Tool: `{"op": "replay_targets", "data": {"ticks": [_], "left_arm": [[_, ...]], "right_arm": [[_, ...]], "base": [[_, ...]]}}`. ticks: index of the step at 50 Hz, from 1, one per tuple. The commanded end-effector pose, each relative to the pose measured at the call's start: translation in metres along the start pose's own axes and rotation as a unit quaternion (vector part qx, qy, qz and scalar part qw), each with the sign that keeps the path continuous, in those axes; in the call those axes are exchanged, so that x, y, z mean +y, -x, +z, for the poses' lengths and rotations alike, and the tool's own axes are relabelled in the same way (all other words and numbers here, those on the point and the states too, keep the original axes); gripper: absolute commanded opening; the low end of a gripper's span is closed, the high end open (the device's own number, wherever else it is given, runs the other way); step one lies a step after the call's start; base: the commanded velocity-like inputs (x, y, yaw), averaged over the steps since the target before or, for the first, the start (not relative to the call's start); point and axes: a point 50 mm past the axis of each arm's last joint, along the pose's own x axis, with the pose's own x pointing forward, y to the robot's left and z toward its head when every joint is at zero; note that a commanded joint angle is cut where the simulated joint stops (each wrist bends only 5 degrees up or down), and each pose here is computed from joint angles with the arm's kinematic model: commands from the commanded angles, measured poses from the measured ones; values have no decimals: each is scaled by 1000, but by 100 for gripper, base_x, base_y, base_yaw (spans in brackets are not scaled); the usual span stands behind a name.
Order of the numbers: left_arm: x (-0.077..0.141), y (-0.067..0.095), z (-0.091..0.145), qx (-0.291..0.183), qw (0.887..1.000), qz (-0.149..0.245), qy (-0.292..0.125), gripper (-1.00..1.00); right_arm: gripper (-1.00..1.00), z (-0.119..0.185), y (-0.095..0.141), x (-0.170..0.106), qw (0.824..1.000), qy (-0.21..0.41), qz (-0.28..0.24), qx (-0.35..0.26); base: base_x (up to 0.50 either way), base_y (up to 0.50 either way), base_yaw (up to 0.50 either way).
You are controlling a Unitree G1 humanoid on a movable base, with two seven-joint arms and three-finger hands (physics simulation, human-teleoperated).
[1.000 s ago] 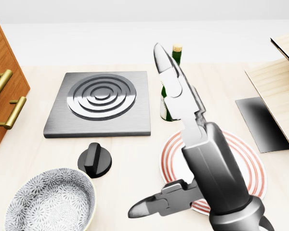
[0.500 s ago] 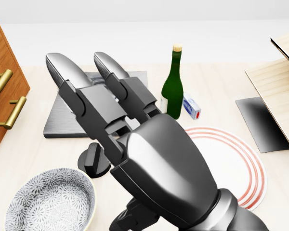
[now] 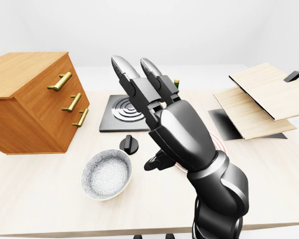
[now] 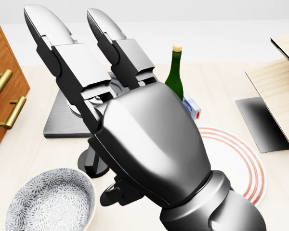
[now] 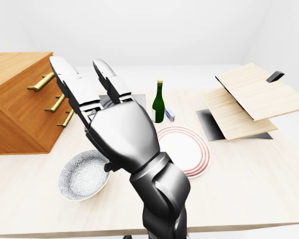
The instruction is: Pick up the akita bowl and put it on the plate.
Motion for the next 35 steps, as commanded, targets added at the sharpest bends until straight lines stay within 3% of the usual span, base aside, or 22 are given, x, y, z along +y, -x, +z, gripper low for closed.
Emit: {"op": "replay_targets", "data": {"ticks": [1,35], "left_arm": [[0,0,0,1,1000,0,4,100],[0,0,-1,1,1000,-2,6,100]], "right_arm": [[100,0,0,2,1000,13,0,17],[100,-17,5,63,986,6,151,69]], "base": [[0,0,0],[0,0,0]]}}
